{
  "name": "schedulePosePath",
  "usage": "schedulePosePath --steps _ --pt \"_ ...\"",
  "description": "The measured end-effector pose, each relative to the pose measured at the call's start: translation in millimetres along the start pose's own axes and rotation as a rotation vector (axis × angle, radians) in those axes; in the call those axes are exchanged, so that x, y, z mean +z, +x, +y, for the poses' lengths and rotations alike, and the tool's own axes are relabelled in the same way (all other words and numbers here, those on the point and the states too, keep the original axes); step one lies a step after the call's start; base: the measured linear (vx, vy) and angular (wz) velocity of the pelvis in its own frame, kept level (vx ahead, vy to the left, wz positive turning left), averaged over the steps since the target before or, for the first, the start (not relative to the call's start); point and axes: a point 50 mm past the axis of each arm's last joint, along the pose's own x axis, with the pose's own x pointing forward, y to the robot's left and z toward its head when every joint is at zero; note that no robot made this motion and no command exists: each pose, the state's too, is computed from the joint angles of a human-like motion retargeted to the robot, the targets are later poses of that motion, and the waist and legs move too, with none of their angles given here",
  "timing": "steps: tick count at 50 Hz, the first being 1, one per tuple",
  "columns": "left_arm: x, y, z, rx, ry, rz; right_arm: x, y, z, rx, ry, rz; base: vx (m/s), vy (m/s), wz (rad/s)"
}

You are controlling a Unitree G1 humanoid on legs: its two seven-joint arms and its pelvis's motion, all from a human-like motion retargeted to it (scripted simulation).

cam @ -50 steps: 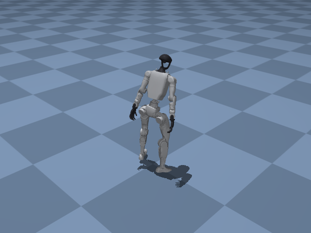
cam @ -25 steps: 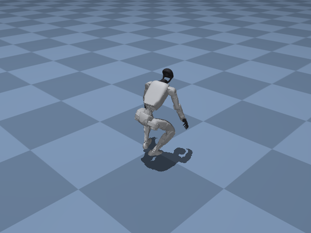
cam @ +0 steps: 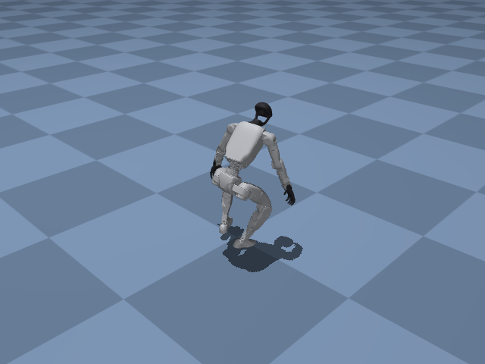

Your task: Upper body actions

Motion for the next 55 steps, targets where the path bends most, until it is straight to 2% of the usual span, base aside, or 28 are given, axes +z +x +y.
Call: schedulePosePath --steps 4,8,11,15,18,21,25,29,35,45,51,55 --pt "-73.6 -20.6 -26.3 -0.077 0.033 0.169 -33.2 -23.0 68.1 0.198 0.055 0.126 0.22 0.07 0.38" --pt "-144.2 -60.7 -77.2 -0.197 -0.042 0.364 -70.2 -67.6 139.5 0.328 0.196 0.311 0.30 -0.01 0.58" --pt "-197.6 -114.5 -128.5 -0.276 -0.195 0.597 -104.6 -128.7 198.5 0.473 0.321 0.512 0.27 -0.03 0.72" --pt "-248.7 -201.2 -178.3 -0.303 -0.460 0.938 -134.9 -223.5 255.1 0.709 0.383 0.784 0.36 0.04 0.71" --pt "-277.8 -270.1 -193.1 -0.313 -0.611 1.183 -153.8 -297.4 273.8 0.897 0.315 0.978 0.52 0.21 0.39" --pt "-286.3 -313.6 -205.5 -0.315 -0.662 1.328 -161.1 -349.4 280.9 1.012 0.269 1.140 0.40 0.30 0.07" --pt "-282.2 -328.8 -220.2 -0.360 -0.682 1.357 -156.2 -380.1 288.2 1.040 0.397 1.290 0.25 0.16 0.25" --pt "-281.8 -309.4 -213.3 -0.366 -0.658 1.254 -150.3 -352.0 290.3 0.922 0.547 1.213 0.10 0.09 -0.20" --pt "-277.4 -268.9 -195.6 -0.433 -0.514 1.132 -140.2 -293.3 285.1 0.880 0.490 1.002 0.08 0.03 0.16" --pt "-231.8 -170.6 -168.7 -0.404 -0.383 0.844 -88.5 -178.7 255.4 0.706 0.470 0.560 -0.01 0.00 0.00" --pt "-158.0 -92.3 -148.9 -0.329 -0.317 0.558 -45.1 -102.8 208.7 0.546 0.463 0.380 -0.31 -0.06 -0.16" --pt "-97.5 -47.2 -118.2 -0.288 -0.245 0.314 -15.7 -57.7 160.6 0.425 0.431 0.225 -0.42 -0.11 -0.65"
